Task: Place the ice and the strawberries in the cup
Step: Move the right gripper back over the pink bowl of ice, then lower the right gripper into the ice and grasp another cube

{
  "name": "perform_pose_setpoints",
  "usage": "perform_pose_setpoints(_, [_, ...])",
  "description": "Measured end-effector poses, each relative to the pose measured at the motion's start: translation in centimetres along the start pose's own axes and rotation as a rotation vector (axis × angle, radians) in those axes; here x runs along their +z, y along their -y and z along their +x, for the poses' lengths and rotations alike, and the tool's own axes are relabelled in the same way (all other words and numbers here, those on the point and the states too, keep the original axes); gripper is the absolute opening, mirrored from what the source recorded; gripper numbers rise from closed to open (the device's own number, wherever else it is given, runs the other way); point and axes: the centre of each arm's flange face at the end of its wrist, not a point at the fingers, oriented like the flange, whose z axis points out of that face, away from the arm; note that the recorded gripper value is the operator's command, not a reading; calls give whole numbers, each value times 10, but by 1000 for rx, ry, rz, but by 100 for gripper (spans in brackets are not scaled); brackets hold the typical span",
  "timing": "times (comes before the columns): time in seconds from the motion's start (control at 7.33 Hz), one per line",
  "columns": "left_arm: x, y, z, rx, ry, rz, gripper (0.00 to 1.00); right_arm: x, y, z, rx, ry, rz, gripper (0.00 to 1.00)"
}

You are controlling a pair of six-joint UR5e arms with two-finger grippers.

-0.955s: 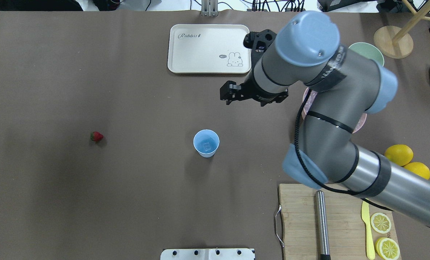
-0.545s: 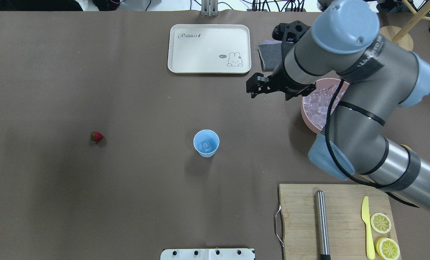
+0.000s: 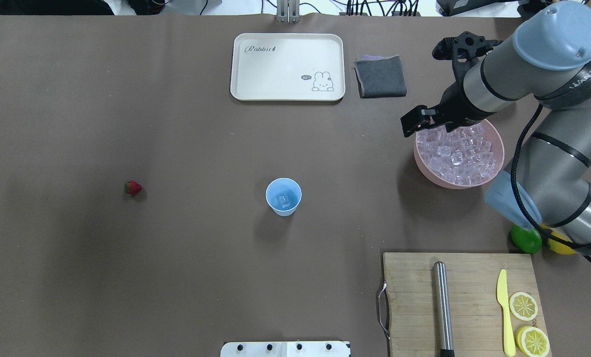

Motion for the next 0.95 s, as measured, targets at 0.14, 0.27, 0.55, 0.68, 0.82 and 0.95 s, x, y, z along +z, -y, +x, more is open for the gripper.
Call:
perform_pose_setpoints(0.14, [0, 0, 0, 0, 0, 1, 98, 8, 9, 23, -41, -4, -13, 98])
perform_pose_setpoints(0.27, [-1, 1, 1, 2, 0, 2, 98, 13, 16, 42, -85, 7, -35, 98])
perform_pose_setpoints(0.55, [-4, 5, 3, 5, 1, 8, 98, 31, 25, 74, -150, 24, -68, 98])
perform_pose_setpoints(0.68, [-7, 8, 5, 8, 1, 12, 98, 48, 28, 89, -169, 31, -66, 98])
perform_pose_setpoints(0.82, [-8, 12, 7, 10, 2, 14, 98, 64, 31, 102, -176, 39, -60, 98])
perform_pose_setpoints(0.95, [-9, 14, 7, 11, 2, 16, 98, 73, 31, 107, -172, 45, -57, 98])
